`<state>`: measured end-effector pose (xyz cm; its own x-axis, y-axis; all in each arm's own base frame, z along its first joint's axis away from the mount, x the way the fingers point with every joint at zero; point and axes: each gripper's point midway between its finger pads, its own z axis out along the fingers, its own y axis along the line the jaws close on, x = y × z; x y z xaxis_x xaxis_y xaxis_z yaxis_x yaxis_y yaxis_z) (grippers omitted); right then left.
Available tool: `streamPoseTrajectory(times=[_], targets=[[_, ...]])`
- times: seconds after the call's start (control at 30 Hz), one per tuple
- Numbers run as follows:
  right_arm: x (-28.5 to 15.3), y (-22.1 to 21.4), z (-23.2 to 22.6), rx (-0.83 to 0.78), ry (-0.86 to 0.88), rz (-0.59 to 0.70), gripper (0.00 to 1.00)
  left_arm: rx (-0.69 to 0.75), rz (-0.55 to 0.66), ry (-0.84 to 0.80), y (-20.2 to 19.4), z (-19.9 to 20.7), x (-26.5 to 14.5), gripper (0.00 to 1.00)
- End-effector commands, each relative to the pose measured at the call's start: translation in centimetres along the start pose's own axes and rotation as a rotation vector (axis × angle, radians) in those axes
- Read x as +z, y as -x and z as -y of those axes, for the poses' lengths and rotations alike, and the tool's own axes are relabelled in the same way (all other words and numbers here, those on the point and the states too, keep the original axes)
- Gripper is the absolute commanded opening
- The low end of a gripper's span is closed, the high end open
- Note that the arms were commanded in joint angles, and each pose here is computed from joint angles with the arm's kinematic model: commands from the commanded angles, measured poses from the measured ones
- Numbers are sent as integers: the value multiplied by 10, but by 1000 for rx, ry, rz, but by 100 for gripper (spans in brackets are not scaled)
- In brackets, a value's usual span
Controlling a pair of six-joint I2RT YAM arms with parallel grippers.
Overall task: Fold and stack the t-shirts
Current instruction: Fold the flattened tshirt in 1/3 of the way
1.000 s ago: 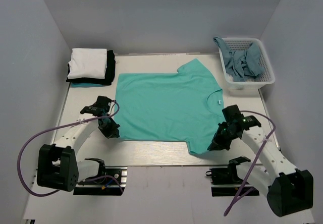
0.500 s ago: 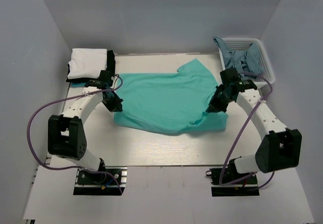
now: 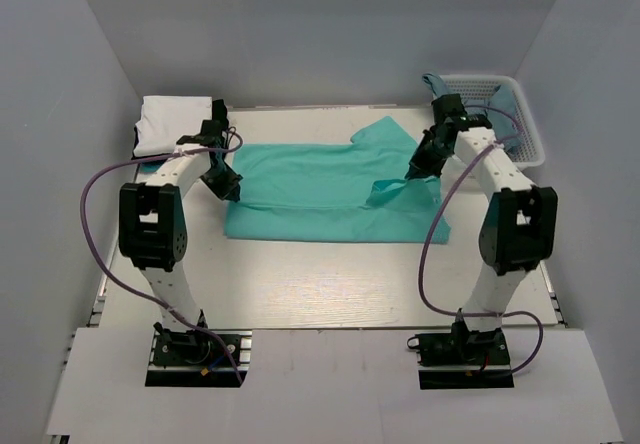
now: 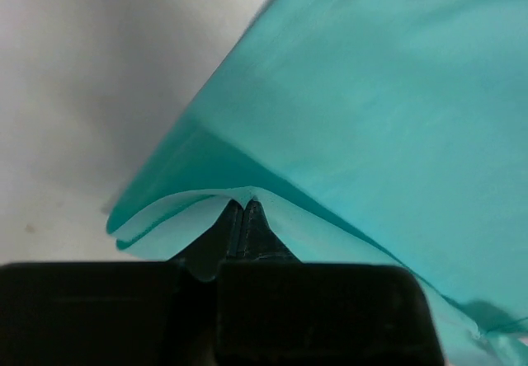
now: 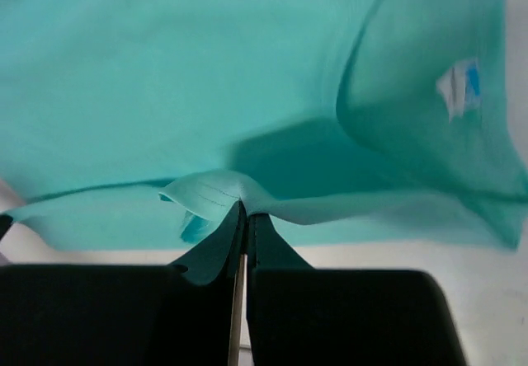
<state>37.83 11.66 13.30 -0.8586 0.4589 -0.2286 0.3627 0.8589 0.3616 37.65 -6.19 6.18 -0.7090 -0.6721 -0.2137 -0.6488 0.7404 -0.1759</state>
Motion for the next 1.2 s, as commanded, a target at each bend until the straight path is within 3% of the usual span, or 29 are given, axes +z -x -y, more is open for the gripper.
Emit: streamPoseTrajectory(times=[0.0, 0.07, 0.1, 0.13, 0.17, 0.2, 0.23, 0.43, 0.47, 0.53, 0.57, 0.63, 0.87, 0.97, 1.17], targets=[[9, 40, -15, -55, 13, 77, 0, 3, 70, -53, 30, 23, -3, 0], [33, 51, -10, -49, -21, 76, 0, 2, 79, -25, 33, 19, 6, 2], [47, 50, -3, -39, -47, 46, 3, 1, 95, -42, 40, 26, -2, 13], [41, 65, -16, -51, -20, 79, 47, 1, 90, -36, 41, 28, -2, 78], [51, 63, -14, -65, -36, 58, 65, 9, 116, -22, 48, 26, -6, 100], [49, 67, -20, -77, -22, 68, 86, 8, 123, -11, 51, 26, -13, 100], [48, 67, -25, -91, -4, 73, 90, 8, 130, -4, 52, 25, -13, 100], [10, 45, -21, -147, 51, 161, 90, 47, 195, -119, 50, 40, -52, 100], [30, 12, 5, -140, 8, 74, 90, 61, 157, -143, 35, 40, -46, 100], [24, 5, 1, -143, 65, 93, 90, 73, 117, -266, 23, 57, -45, 100], [39, -19, 20, -132, 39, 25, 90, 64, 70, -291, 9, 56, -36, 100], [46, -29, 22, -141, 64, 23, 90, 62, 12, -364, -9, 65, -26, 100], [71, -48, 48, -149, 27, 47, 90, 41, -57, -230, -42, 38, 33, 100], [73, -67, 67, -148, -37, 21, 90, 25, -65, -105, -56, 2, 50, 100], [62, -136, 110, -125, -76, -76, 90, 25, -113, -93, -105, -48, 31, 100]])
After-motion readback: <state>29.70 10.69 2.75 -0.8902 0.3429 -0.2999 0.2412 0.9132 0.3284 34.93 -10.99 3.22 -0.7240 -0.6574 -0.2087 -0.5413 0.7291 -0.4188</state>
